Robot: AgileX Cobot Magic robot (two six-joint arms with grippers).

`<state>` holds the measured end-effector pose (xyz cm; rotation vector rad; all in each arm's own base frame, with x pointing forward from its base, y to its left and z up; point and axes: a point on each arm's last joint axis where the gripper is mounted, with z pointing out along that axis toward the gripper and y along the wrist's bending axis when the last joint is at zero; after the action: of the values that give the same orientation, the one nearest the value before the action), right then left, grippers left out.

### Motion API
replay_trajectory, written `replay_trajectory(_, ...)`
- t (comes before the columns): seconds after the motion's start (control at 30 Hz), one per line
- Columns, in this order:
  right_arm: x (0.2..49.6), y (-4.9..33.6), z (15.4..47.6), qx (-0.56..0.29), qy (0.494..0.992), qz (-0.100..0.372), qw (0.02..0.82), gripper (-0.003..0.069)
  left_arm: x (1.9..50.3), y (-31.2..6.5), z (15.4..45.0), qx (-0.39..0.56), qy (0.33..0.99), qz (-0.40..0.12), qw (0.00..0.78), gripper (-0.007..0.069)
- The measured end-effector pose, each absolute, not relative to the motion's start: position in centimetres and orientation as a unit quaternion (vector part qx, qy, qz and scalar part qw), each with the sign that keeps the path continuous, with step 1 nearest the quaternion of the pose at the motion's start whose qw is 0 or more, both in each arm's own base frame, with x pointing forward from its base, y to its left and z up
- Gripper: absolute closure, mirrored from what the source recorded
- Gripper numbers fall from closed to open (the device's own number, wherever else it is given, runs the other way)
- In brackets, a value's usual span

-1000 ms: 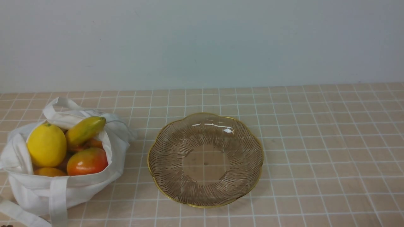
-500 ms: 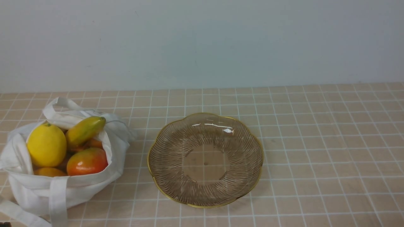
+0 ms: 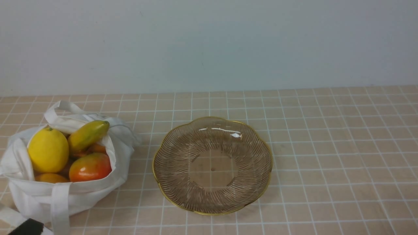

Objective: Take the fruit out of the bag on the brown coffee tablecloth and place them on the plate.
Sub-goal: 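Reach into the white bag and grasp the banana with the left gripper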

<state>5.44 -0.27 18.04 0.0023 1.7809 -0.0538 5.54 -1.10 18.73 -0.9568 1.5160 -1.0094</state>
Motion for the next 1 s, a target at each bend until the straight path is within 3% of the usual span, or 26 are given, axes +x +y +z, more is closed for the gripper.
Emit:
replay_trajectory(0.23,5.4,-0.3,18.0,0.001,0.777,-0.023,0.629,0.0676,5.6,-0.4,20.5,-0.391,0.577,-0.426,0.576,0.0633)
replay_trajectory(0.43,5.4,-0.3,18.0,0.001,0.777,-0.023,0.629,0.0676,4.7,-1.0,26.5,-0.275,0.63,-0.361,0.63,0.0633)
replay_trajectory(0.53,5.4,-0.3,18.0,0.001,0.777,-0.023,0.629,0.0676,6.3,-1.7,28.9,-0.198,0.765,-0.267,0.551,0.0633)
replay_trajectory(0.57,5.4,-0.3,18.0,0.001,0.777,-0.023,0.629,0.0676,6.2,-1.8,29.1,-0.192,0.77,-0.263,0.549,0.0633)
replay_trajectory(0.6,5.4,-0.3,18.0,0.001,0.777,-0.023,0.629,0.0676,7.8,-1.8,29.4,-0.16,0.839,-0.21,0.476,0.0633)
replay_trajectory(0.7,5.4,-0.3,18.0,0.001,0.777,-0.023,0.629,0.0676,10.6,-1.6,30.6,-0.101,0.912,-0.138,0.373,0.0633)
replay_trajectory(0.83,5.4,-0.3,18.0,0.001,0.777,-0.023,0.629,0.0676,15.8,-1.2,32.3,0.003,0.955,-0.067,0.288,0.0622)
replay_trajectory(1.0,5.4,-0.3,18.0,0.001,0.777,-0.023,0.629,0.0676,22.1,-2.2,33.6,0.074,0.958,-0.077,0.267,0.0528)
